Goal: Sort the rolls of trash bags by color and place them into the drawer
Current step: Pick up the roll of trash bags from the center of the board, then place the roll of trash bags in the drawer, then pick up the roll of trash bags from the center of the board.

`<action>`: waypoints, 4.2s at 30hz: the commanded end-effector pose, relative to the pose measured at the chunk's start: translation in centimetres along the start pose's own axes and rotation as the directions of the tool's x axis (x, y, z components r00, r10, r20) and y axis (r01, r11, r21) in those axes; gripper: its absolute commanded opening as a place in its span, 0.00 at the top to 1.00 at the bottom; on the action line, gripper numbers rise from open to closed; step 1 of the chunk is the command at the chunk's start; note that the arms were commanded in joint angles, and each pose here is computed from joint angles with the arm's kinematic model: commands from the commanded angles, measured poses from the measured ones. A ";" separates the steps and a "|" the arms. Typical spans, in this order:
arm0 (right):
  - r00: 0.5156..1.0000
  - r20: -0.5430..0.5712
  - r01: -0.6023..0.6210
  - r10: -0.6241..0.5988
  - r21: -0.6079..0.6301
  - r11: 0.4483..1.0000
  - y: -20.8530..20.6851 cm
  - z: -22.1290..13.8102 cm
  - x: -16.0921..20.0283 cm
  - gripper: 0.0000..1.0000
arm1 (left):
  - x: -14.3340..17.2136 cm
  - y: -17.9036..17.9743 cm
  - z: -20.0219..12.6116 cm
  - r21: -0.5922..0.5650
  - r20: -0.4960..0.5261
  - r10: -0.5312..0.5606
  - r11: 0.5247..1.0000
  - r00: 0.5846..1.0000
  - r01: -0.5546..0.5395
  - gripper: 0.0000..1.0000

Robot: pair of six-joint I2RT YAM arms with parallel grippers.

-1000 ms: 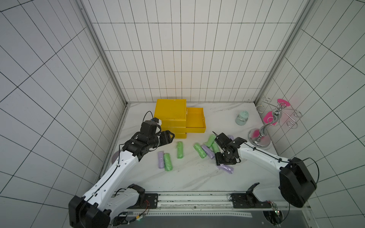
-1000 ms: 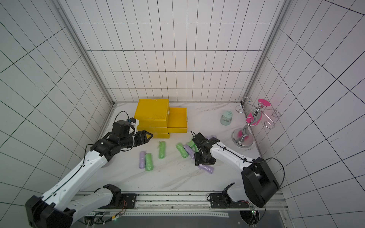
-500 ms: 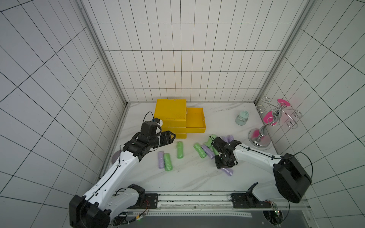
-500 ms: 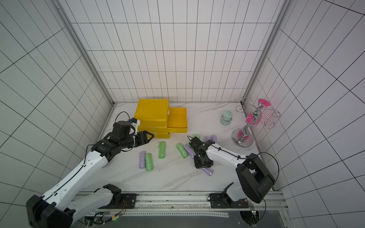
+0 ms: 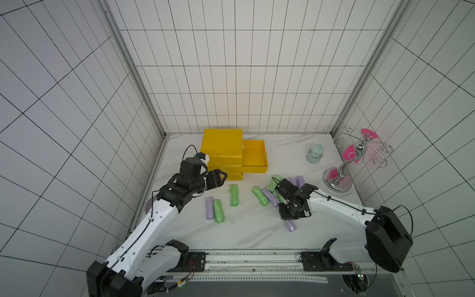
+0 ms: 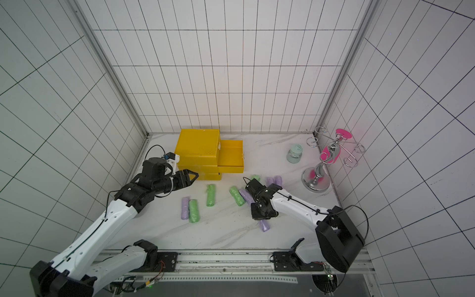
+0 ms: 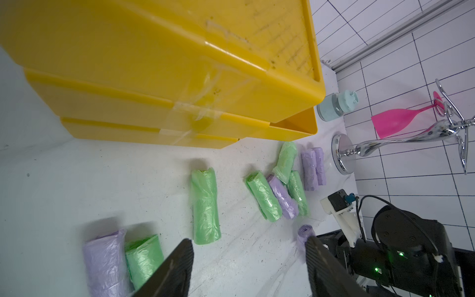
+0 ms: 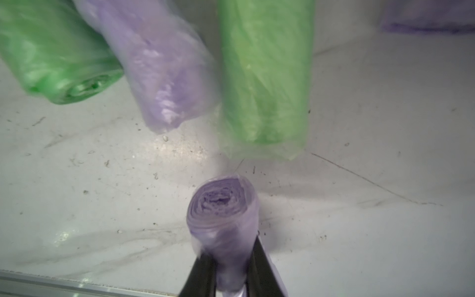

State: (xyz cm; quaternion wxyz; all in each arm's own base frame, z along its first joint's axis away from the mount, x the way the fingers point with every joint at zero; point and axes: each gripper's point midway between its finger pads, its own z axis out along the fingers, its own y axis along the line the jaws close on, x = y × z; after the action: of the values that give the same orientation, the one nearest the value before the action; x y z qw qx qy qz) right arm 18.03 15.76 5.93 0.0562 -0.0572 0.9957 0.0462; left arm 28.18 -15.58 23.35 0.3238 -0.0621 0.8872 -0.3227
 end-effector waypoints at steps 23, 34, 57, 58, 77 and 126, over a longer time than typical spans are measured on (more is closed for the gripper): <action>0.952 0.261 0.001 0.159 -0.524 0.852 12.7 -13.6 -28.0 0.90 | -13.4 3.5 -1.0 -0.145 0.193 0.070 0.989 0.979 -0.042 0.31; 0.945 0.153 -0.141 0.288 -0.605 0.783 13.6 -8.8 -32.5 0.88 | -14.1 4.3 0.3 -0.151 0.188 0.057 0.988 0.981 -0.029 0.32; 0.923 0.200 -0.128 0.328 -0.646 0.753 12.6 -11.2 -33.4 0.51 | -13.7 3.6 -0.3 -0.117 0.188 0.044 0.993 0.981 -0.022 0.32; 0.922 0.211 -0.120 0.324 -0.641 0.758 12.4 -11.5 -33.3 0.51 | -13.7 3.6 -0.3 -0.117 0.189 0.044 0.993 0.981 -0.022 0.32; 0.946 0.324 0.077 0.024 -0.293 0.953 4.2 -12.8 -20.1 0.55 | -8.3 0.6 -3.4 -0.041 0.152 0.040 0.999 0.988 -0.034 0.32; 0.994 0.062 0.101 -0.091 -0.181 0.978 4.3 0.0 -8.6 0.79 | -3.8 0.6 -5.0 -0.021 0.133 0.005 1.000 0.991 -0.002 0.29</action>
State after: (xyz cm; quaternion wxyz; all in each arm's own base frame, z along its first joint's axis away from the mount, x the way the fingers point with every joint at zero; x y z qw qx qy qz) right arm 26.82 21.16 5.34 0.0699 -0.1157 0.9831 0.1236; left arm 27.66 -11.48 26.67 0.3622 -0.0941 0.8706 -0.3193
